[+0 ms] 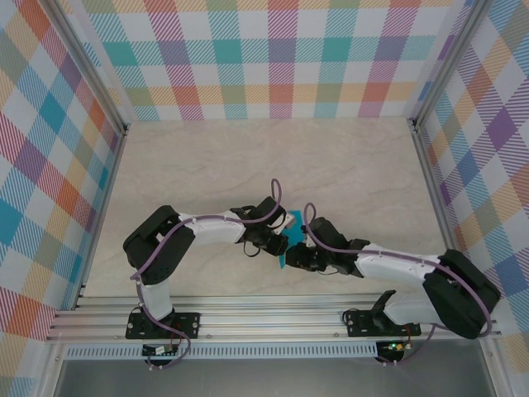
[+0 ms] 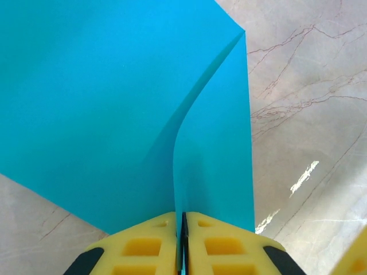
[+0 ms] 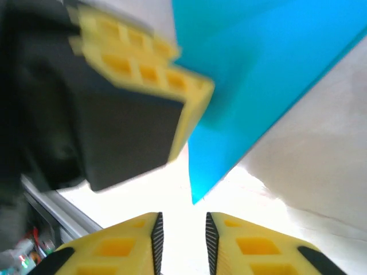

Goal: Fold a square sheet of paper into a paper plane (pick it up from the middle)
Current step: Third fold the triangle at the center of the table, then fourth fold the wing at the center of the table.

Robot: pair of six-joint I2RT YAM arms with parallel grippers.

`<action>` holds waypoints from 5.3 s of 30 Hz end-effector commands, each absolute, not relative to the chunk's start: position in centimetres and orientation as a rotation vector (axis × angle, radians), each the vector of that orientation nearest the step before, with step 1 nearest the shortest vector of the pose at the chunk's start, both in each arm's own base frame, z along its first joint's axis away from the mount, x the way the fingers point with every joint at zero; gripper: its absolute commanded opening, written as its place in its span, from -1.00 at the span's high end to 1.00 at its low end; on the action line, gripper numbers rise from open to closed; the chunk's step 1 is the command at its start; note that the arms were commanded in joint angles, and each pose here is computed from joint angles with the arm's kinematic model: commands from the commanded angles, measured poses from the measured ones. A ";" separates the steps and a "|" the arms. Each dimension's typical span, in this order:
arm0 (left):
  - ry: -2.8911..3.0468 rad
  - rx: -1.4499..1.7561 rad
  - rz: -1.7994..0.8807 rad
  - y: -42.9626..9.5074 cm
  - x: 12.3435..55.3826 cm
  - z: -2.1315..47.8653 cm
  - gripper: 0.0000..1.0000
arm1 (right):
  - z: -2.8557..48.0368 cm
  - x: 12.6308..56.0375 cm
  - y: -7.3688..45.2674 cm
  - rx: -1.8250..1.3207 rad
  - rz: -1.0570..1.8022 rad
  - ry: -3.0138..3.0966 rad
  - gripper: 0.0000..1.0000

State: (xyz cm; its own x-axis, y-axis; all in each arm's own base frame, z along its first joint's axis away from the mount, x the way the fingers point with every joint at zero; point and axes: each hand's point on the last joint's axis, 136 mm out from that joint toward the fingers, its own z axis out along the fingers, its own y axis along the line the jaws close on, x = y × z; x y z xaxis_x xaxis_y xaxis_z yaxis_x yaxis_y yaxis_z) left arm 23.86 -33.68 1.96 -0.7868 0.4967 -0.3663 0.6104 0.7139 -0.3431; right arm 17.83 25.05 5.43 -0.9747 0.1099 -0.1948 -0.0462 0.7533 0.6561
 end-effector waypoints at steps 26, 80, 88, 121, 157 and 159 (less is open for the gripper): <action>2.609 0.683 -0.624 -31.0 24.5 8.2 0.22 | 2.8 25.9 25.8 0.165 1.101 2.796 0.73; 2.832 0.455 -0.457 -29.5 24.6 -0.2 1.00 | 3.7 26.6 22.7 0.195 1.017 2.762 0.64; 2.825 0.453 -0.481 -30.0 24.8 0.2 1.00 | 0.7 25.7 22.3 0.235 0.989 2.844 0.67; 2.750 0.456 -0.549 -32.3 26.8 4.0 0.91 | 4.4 25.6 22.0 0.262 1.044 2.775 0.02; 2.697 0.328 -0.572 -30.4 25.7 4.9 0.60 | 3.6 25.7 24.1 0.152 1.166 2.828 0.77; 2.669 0.327 -0.593 -30.2 25.2 5.6 0.54 | 3.5 25.7 24.1 0.180 1.165 2.827 0.77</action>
State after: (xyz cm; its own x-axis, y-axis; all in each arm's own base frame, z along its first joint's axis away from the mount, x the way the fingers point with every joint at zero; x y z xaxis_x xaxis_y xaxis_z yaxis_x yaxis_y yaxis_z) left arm 24.83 -29.96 3.36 -0.9172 0.1937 -0.3481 0.3102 0.8956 -0.3189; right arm 25.84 23.97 3.32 -0.9922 0.1153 -0.0473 0.0502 0.7170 0.6953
